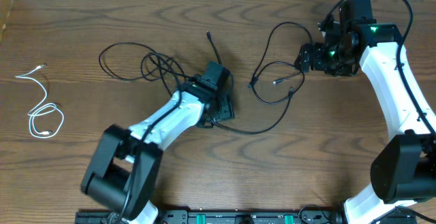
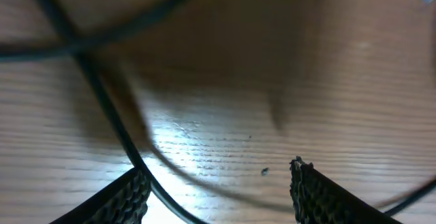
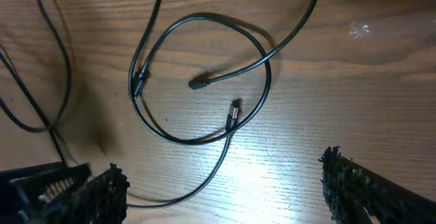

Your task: Untangle cables

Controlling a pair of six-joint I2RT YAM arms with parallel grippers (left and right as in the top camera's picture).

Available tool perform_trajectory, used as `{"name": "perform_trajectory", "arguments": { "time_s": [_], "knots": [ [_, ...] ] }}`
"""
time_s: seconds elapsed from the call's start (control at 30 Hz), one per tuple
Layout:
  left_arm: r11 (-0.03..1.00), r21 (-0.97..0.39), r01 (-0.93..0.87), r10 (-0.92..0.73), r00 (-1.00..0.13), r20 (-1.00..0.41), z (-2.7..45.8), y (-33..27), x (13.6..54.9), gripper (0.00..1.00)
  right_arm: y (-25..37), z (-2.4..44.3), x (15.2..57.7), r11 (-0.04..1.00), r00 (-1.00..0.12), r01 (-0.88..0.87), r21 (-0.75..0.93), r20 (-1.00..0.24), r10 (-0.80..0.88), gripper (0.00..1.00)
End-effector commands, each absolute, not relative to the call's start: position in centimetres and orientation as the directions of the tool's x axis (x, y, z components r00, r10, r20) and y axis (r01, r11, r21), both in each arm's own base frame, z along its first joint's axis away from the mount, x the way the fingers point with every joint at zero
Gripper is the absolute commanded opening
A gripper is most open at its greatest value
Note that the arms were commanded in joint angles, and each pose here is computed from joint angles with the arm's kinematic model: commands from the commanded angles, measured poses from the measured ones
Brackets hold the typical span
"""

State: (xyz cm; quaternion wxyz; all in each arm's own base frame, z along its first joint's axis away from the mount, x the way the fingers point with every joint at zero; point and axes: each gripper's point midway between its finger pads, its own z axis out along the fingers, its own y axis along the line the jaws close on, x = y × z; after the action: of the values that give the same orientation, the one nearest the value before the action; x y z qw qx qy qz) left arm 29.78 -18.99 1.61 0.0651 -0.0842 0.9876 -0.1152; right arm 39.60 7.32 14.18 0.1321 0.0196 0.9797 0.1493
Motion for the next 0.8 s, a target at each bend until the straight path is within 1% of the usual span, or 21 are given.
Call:
{"name": "perform_trajectory", "arguments": {
  "time_s": [0.0, 0.07, 0.23, 0.5, 0.67, 0.77],
  "knots": [
    [0.952, -0.270, -0.143, -0.176, -0.979, -0.104, 1.9, -19.6, 29.9, 0.69, 7.3, 14.1, 39.4, 0.957, -0.965, -0.008, 0.290, -0.252, 0.069, 0.89],
    [0.951, -0.276, -0.138, -0.170, -0.980, -0.098, 1.7, -20.1, 29.7, 0.69, 7.3, 14.1, 39.5, 0.957, -0.964, -0.009, 0.291, -0.255, 0.069, 0.90],
    [0.926, -0.364, -0.101, -0.120, -0.992, -0.030, 1.1, -22.9, 28.5, 0.69, 7.3, 14.1, 39.4, 0.957, -0.965, -0.009, 0.290, -0.253, 0.068, 0.90],
    [0.928, -0.363, -0.082, -0.101, -0.994, -0.032, 1.4, -23.2, 28.4, 0.69, 7.1, 13.9, 39.1, 0.960, -0.968, -0.010, 0.282, -0.243, 0.061, 0.89],
    [0.942, -0.322, -0.096, -0.106, -0.994, -0.015, 1.8, -22.3, 27.9, 0.68, 7.1, 13.9, 39.2, 0.959, -0.968, -0.011, 0.282, -0.245, 0.061, 0.90],
    [0.943, -0.326, -0.063, -0.076, -0.997, -0.025, 2.1, -22.4, 27.8, 0.68, 7.1, 13.8, 39.2, 0.960, -0.968, -0.018, 0.280, -0.246, 0.054, 0.89]
  ]
}}
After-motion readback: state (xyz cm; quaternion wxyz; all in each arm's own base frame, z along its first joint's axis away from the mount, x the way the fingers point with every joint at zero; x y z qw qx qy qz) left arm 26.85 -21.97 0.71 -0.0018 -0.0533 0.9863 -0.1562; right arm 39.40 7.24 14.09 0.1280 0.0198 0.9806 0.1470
